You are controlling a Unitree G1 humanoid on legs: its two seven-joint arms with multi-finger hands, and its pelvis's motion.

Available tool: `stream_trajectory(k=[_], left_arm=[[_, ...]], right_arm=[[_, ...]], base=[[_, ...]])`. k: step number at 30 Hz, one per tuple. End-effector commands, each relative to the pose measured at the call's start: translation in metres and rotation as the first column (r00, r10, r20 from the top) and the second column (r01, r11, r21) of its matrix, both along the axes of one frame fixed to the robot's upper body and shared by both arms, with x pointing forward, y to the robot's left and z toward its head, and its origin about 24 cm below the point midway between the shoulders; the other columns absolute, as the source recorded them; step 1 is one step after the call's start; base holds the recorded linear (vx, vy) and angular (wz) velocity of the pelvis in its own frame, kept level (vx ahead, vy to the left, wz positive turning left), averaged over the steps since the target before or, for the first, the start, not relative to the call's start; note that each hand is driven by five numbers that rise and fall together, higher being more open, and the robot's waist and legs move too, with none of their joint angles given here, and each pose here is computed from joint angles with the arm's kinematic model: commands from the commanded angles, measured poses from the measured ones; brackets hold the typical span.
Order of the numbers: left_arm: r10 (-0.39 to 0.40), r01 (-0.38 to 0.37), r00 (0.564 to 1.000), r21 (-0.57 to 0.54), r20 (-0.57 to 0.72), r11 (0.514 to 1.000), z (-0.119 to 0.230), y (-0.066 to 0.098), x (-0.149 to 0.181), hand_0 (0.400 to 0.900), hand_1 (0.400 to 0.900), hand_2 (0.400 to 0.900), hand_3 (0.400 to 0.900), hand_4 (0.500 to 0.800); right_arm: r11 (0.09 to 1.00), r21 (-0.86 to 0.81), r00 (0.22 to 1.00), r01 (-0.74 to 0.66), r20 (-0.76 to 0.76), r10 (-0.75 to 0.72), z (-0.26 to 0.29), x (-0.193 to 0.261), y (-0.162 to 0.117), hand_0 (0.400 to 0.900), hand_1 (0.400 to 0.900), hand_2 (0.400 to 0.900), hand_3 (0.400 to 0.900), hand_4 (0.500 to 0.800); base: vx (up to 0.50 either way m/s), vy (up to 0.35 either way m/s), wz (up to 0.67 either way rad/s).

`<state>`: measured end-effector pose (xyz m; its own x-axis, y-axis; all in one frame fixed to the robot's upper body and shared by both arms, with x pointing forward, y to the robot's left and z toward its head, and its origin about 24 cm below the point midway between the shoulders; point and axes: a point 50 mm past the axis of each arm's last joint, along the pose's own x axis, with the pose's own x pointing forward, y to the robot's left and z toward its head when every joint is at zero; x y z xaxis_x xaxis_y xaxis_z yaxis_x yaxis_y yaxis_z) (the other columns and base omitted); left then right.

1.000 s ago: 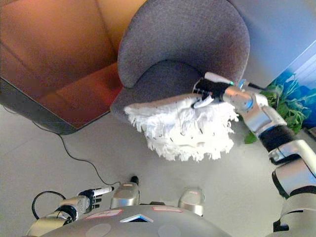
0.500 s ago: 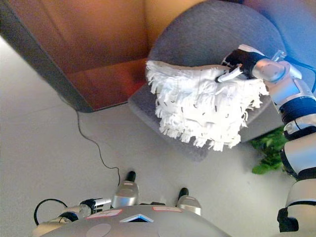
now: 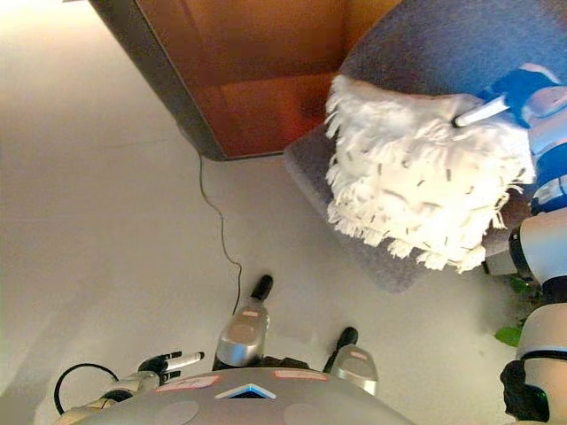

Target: Pick up the pillow and put it on the sofa.

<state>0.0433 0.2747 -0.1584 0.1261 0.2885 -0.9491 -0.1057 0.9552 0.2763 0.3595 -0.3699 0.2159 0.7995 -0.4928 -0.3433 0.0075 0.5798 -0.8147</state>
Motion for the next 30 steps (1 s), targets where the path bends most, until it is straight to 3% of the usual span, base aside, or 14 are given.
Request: stream_trajectory(k=[1, 8, 21, 25, 30], left_arm=[[-0.054, 0.054, 0.999, 0.112, -0.007, 0.992, 0.014, 0.035, 0.009, 0.900, 0.900, 0.900, 0.900, 0.800], [-0.071, 0.076, 0.996, 0.102, -0.053, 0.992, 0.014, 0.036, -0.004, 0.900, 0.900, 0.900, 0.900, 0.800], [-0.065, 0.070, 0.996, 0.080, -0.062, 0.994, 0.015, 0.037, 0.002, 0.900, 0.900, 0.900, 0.900, 0.800], [-0.075, 0.080, 0.995, 0.084, -0.063, 0.993, 0.013, 0.035, -0.001, 0.900, 0.900, 0.900, 0.900, 0.800], [-0.074, 0.077, 0.996, 0.076, -0.042, 0.994, 0.013, 0.030, 0.012, 0.900, 0.900, 0.900, 0.900, 0.800]], right_arm=[[0.985, -0.151, 0.972, 0.085, 0.232, -0.049, 0.090, -0.009, -0.009, 0.900, 0.900, 0.900, 0.900, 0.800], [0.972, -0.176, 0.978, 0.158, 0.165, -0.129, 0.085, -0.029, -0.035, 0.900, 0.900, 0.900, 0.900, 0.800], [0.955, -0.227, 0.974, 0.189, 0.166, -0.154, 0.079, -0.044, -0.054, 0.900, 0.900, 0.900, 0.900, 0.800], [0.973, -0.197, 0.974, 0.122, 0.210, -0.079, 0.066, -0.040, -0.051, 0.900, 0.900, 0.900, 0.900, 0.800], [0.998, 0.020, 0.962, -0.052, 0.268, 0.045, 0.009, -0.022, -0.025, 0.900, 0.900, 0.900, 0.900, 0.800]], base=[[0.021, -0.020, 0.05], [0.102, 0.011, -0.11], [0.013, 0.055, -0.21], [-0.064, 0.062, -0.26], [-0.089, 0.081, -0.37]])
